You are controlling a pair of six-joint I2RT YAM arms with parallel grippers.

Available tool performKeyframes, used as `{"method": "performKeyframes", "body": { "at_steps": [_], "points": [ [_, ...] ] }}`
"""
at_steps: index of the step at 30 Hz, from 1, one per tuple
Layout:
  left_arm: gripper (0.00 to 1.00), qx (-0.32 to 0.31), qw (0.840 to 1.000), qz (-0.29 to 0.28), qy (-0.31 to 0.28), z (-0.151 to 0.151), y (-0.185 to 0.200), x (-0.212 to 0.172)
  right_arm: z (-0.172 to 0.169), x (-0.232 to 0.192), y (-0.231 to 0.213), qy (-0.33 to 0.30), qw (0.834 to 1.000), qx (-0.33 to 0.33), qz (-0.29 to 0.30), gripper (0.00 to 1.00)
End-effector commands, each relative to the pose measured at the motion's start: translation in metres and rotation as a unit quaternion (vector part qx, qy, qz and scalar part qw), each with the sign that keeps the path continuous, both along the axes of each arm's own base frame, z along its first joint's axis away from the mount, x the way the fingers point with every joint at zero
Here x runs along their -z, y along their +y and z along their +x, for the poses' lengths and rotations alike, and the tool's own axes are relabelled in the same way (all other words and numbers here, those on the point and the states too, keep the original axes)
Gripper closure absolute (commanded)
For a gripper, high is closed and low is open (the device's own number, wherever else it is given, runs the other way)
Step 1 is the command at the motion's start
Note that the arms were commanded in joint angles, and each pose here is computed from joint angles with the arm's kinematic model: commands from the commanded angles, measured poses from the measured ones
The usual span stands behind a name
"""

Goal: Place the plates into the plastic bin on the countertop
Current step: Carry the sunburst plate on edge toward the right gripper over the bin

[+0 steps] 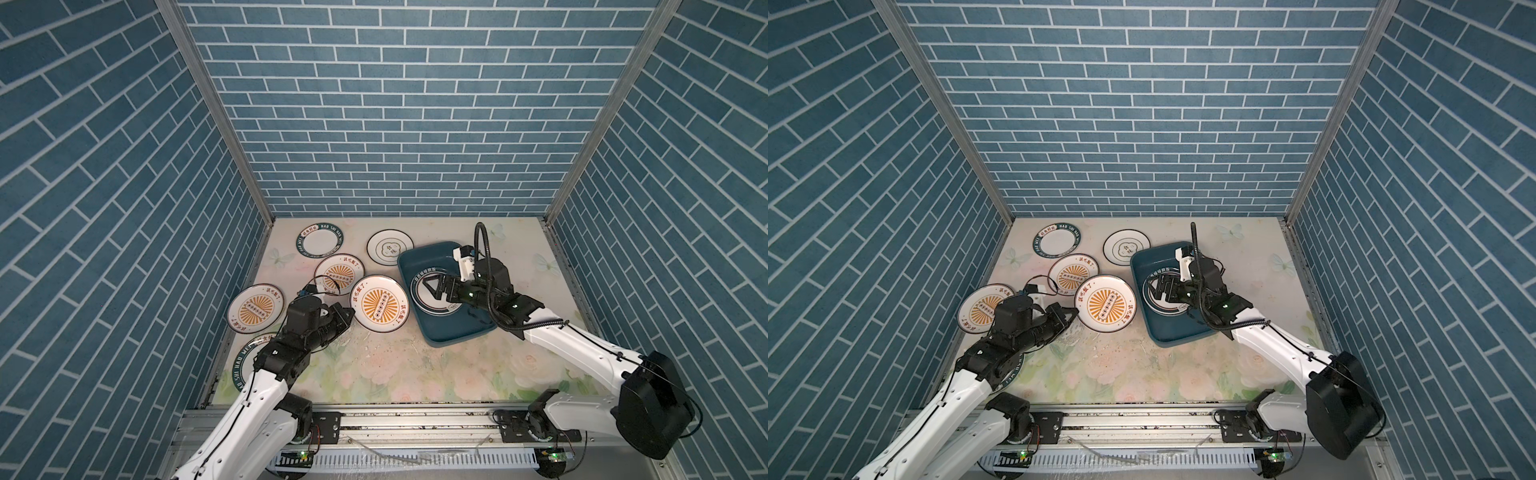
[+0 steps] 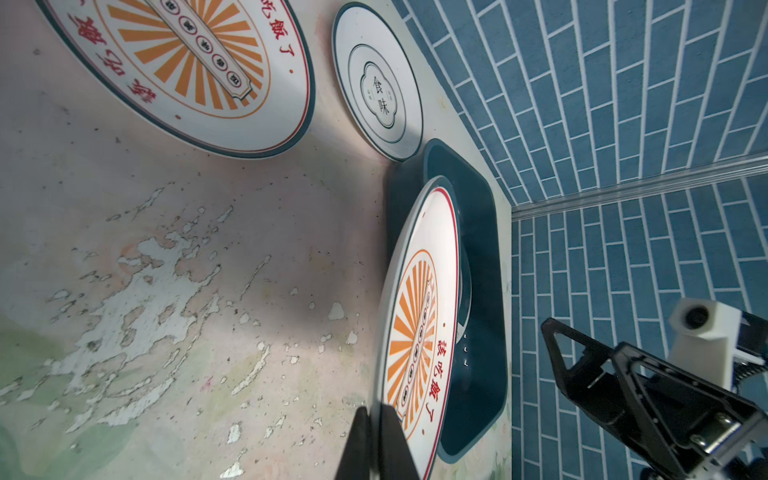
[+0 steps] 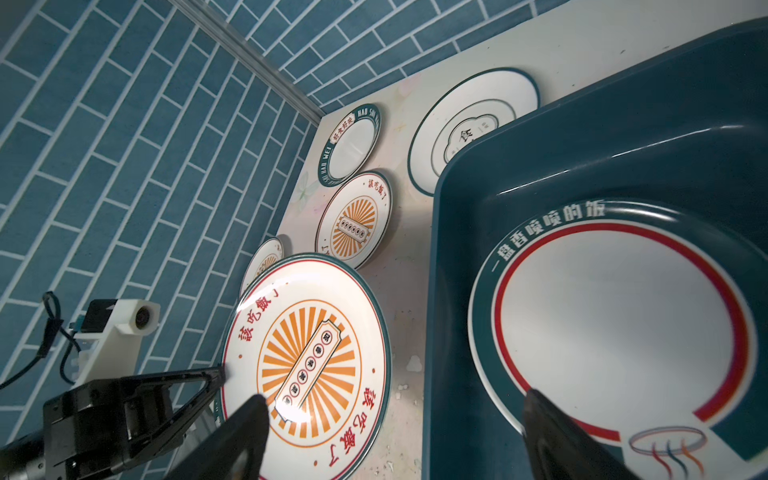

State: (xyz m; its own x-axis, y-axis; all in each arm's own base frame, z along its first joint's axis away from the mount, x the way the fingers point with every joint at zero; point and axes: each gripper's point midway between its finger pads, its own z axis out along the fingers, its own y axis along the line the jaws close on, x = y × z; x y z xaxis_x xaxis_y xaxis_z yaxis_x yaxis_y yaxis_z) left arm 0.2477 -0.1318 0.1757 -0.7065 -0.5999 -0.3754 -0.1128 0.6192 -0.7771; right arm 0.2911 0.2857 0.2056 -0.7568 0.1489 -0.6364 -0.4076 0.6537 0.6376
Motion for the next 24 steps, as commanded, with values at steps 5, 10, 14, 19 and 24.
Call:
{"method": "performKeyframes", "body": {
  "at_steps": [5, 10, 14, 19, 24],
  "points": [
    [1.00, 0.019, 0.997, -0.026, -0.064, 0.007, -0.007, -0.050, -0.004, -0.009, 0.028, 0.015, 0.997, -0.063, 0.041, 0.13],
    [1.00, 0.025, 0.996, -0.047, -0.072, 0.010, -0.013, -0.056, -0.006, -0.012, 0.043, 0.032, 0.992, -0.092, 0.082, 0.23],
    [1.00, 0.028, 0.995, -0.054, -0.081, 0.012, -0.015, -0.059, -0.004, -0.004, 0.050, 0.053, 0.990, -0.095, 0.092, 0.30],
    [1.00, 0.029, 0.994, -0.063, -0.088, 0.015, -0.017, -0.064, -0.001, 0.001, 0.054, 0.065, 0.989, -0.095, 0.097, 0.37],
    [1.00, 0.028, 0.993, -0.065, -0.091, 0.016, -0.017, -0.065, 0.000, -0.001, 0.055, 0.065, 0.988, -0.096, 0.102, 0.56]
  ]
}}
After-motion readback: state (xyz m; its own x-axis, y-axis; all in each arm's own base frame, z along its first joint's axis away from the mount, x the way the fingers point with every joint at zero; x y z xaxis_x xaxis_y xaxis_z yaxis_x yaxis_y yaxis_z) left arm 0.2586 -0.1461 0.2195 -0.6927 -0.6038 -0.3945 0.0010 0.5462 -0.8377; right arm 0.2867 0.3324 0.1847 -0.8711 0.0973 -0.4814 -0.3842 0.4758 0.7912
